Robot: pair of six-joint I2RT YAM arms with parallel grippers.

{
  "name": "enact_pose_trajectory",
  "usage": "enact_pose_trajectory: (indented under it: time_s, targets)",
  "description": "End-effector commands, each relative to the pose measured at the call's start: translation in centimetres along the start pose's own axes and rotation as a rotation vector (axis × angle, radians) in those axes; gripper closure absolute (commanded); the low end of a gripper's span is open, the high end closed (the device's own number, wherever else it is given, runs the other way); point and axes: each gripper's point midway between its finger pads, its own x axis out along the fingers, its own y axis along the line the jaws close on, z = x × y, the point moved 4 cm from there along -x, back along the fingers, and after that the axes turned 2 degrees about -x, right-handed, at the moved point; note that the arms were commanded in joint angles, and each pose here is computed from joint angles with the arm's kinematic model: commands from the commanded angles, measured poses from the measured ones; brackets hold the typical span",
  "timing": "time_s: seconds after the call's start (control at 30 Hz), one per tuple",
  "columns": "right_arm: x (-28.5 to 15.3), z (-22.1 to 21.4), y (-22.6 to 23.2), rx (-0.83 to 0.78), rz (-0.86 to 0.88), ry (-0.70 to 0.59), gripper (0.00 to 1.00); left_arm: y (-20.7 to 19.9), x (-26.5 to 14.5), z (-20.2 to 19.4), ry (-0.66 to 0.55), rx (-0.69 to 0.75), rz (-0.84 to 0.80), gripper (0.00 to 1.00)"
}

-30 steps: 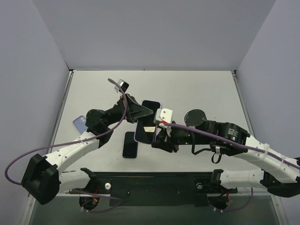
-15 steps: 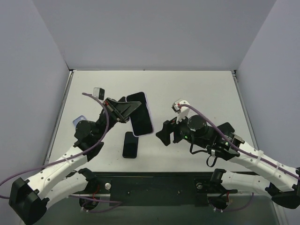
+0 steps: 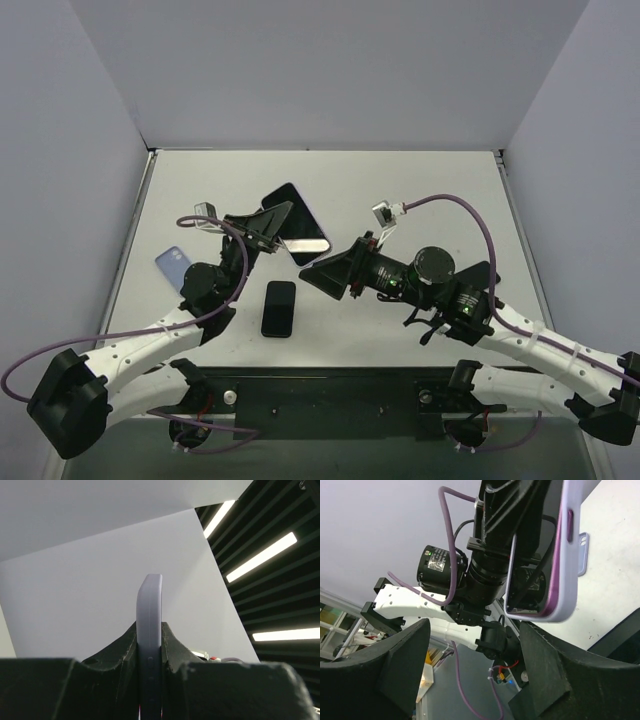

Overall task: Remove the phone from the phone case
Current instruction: Remove the phone case from the phone.

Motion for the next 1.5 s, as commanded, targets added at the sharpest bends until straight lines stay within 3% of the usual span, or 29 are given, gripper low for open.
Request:
enact_pose_trajectory:
  time_s: [0.0, 0.17, 0.5, 0.83, 0.9, 1.0, 1.03, 1.2, 1.33, 1.47]
  targets:
    - [0.6, 2.3, 2.3, 0.0, 0.078, -0.072, 0.39, -7.4, 0.1, 0.9, -0.059, -0.097, -0.263, 1.0]
    - [0.9, 2.0, 1.6, 0.017, 0.061, -0.09, 0.41, -7.7, -0.1, 1.0, -0.073, -0.107, -0.263, 1.0]
    - [2.5, 2.2, 1.5, 0.01, 0.076, -0.086, 0.64, -8.2, -0.2, 0.9, -0.079, -0.175, -0.292, 1.0]
    - [3.0, 2.6, 1.4, -0.003, 0.061, -0.085, 0.75, -9.0, -0.7, 1.0, -0.076, -0.172, -0.295, 1.0]
    - [3.2, 2.5, 1.3, -0.01, 0.057, -0.078, 0.8, -9.3, -0.7, 1.0, -0.069, -0.179, -0.302, 1.0]
    - [3.4, 1.9, 0.7, -0.057, 0.036, -0.042, 0.96, -10.1, -0.4, 0.7, -0.046, -0.209, -0.309, 1.0]
    - [3.3, 1.5, 0.0, -0.11, 0.015, -0.019, 1.0, -10.0, -0.3, 0.4, -0.022, -0.221, -0.291, 1.0]
    - [1.8, -1.2, -5.1, -0.47, -0.111, 0.112, 1.0, -12.9, -0.5, -0.6, 0.112, -0.372, -0.293, 1.0]
    - [0.3, -1.6, -10.0, -0.825, -0.28, 0.288, 1.0, -15.4, -0.8, -2.6, 0.337, -0.438, -0.303, 1.0]
    - [0.2, 1.5, -11.1, -0.884, -0.388, 0.249, 1.0, -15.8, -2.0, -4.0, 0.433, -0.461, -0.274, 1.0]
